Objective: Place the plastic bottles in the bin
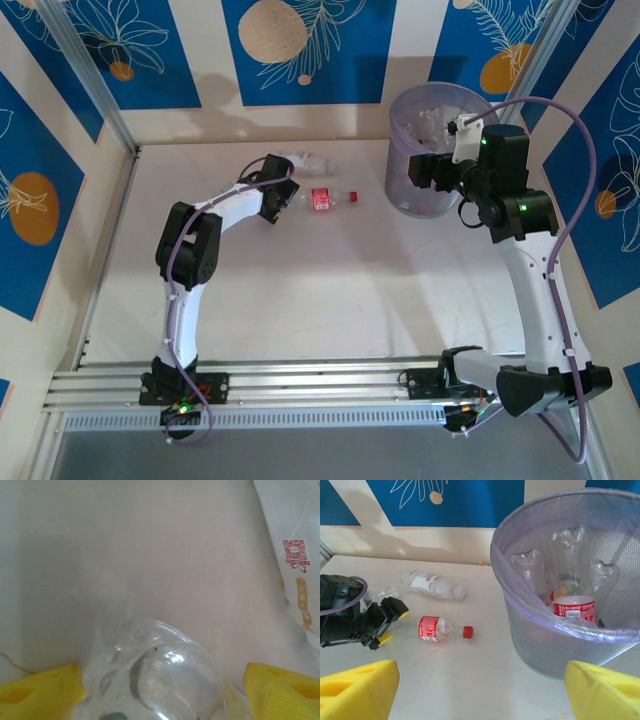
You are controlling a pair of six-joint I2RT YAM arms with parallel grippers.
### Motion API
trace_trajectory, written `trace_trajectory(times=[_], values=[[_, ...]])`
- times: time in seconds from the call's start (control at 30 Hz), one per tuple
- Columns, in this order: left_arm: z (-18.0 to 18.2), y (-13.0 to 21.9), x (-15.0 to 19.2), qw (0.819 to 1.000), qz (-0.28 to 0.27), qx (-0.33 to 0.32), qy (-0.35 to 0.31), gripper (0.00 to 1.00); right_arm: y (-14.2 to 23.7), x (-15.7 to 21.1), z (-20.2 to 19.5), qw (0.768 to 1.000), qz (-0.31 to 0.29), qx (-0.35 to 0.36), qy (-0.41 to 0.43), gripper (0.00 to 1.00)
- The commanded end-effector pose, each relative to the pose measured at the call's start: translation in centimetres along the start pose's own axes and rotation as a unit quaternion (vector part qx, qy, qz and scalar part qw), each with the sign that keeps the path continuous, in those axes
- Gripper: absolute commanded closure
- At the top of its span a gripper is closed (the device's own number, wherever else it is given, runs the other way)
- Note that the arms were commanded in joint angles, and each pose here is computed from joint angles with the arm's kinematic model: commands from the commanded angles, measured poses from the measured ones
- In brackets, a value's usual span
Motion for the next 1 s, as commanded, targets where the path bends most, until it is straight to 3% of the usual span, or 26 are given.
trace_trajectory(times=[0.0, 0.57, 0.97], values=[[2.1, -1.8, -0.3, 0.999, -0.007, -0.042, 0.017, 0.23, 0.7, 0.2, 0.0, 1.0, -0.004, 0.006, 0.005, 0.14], [2.6, 0.0, -0.2, 1.0, -0.001, -0.02, 0.011, 0.41, -0.5, 2.8, 2.0, 0.999, 0.034, -0.018, 0.009, 0.14], [3.5, 3.2, -0.1, 0.998, 0.009, -0.004, -0.057, 0.49, -3.3, 5.3, 5.5, 0.991, 0.096, -0.066, 0.062, 0.14]])
Point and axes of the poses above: each hand's point on the last joint's axis, 136 mm out from that joint toward the fingers, its own y axis back along the fingers, its own z axis along the line the jaws close on, x = y × z, the point moved 4 cm from there along y, back along the fingers, and after that the axes turned 11 degrees about y, right-handed, at the moved point
